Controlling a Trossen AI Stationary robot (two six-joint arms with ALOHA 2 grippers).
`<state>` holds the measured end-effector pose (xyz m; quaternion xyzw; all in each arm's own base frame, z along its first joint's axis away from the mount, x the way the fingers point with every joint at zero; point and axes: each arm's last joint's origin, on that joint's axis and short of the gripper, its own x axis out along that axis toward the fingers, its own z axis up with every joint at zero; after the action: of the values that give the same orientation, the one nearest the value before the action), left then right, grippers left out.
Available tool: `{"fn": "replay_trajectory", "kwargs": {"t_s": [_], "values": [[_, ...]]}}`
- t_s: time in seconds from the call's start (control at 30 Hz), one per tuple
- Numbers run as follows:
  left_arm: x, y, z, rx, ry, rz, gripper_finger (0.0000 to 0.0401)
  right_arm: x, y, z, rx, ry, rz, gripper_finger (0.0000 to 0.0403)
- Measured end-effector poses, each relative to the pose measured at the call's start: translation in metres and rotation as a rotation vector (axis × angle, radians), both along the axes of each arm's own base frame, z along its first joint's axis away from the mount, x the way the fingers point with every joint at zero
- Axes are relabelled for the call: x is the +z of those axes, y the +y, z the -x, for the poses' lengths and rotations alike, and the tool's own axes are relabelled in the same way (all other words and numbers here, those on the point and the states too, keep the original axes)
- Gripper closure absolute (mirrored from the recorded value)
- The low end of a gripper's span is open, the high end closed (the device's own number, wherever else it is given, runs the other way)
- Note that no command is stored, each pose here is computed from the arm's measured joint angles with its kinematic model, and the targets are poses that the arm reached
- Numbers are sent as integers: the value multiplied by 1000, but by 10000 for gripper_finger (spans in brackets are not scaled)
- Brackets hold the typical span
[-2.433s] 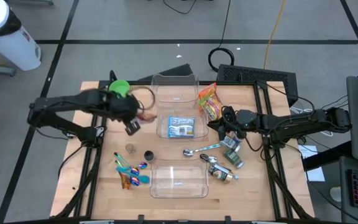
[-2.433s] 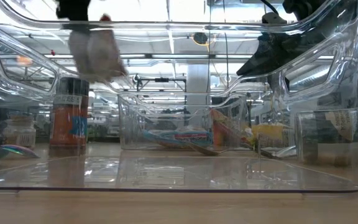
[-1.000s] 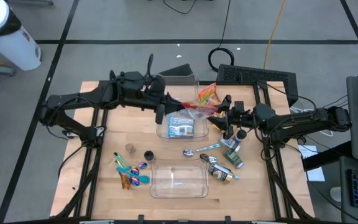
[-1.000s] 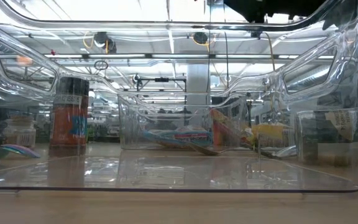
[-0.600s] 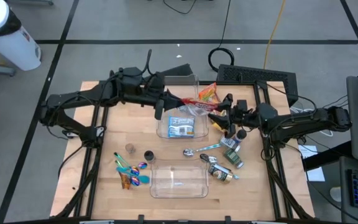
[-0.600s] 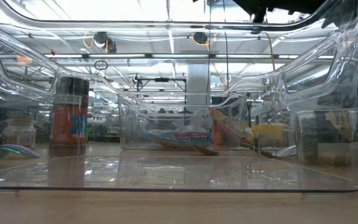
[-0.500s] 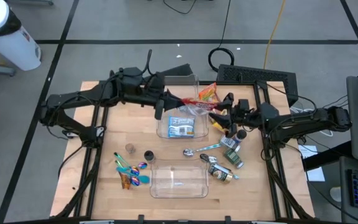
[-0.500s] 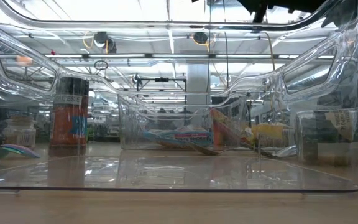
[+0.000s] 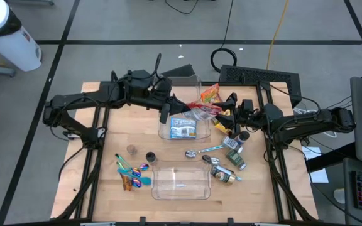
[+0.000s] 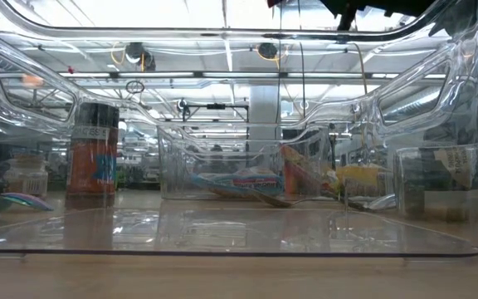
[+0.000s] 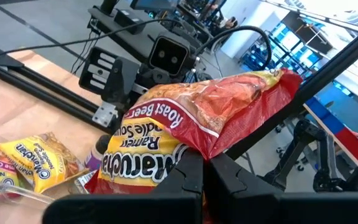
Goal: Pick & Place Food Item
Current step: Put the red noodle pack into the middle transparent bin
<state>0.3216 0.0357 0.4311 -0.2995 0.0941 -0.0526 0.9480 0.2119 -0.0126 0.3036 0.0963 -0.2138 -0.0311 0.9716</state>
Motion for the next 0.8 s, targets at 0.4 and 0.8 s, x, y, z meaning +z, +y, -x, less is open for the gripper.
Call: {"fn": "replay_trajectory", "kwargs": {"t_s": [0.4, 0.8], "values": [[-3, 0, 1, 4, 29, -1, 401, 0, 0, 0, 11, -5, -8, 331], [-11, 7, 3, 94, 119, 8, 401, 0, 0, 0, 58, -19, -115, 398]]}}
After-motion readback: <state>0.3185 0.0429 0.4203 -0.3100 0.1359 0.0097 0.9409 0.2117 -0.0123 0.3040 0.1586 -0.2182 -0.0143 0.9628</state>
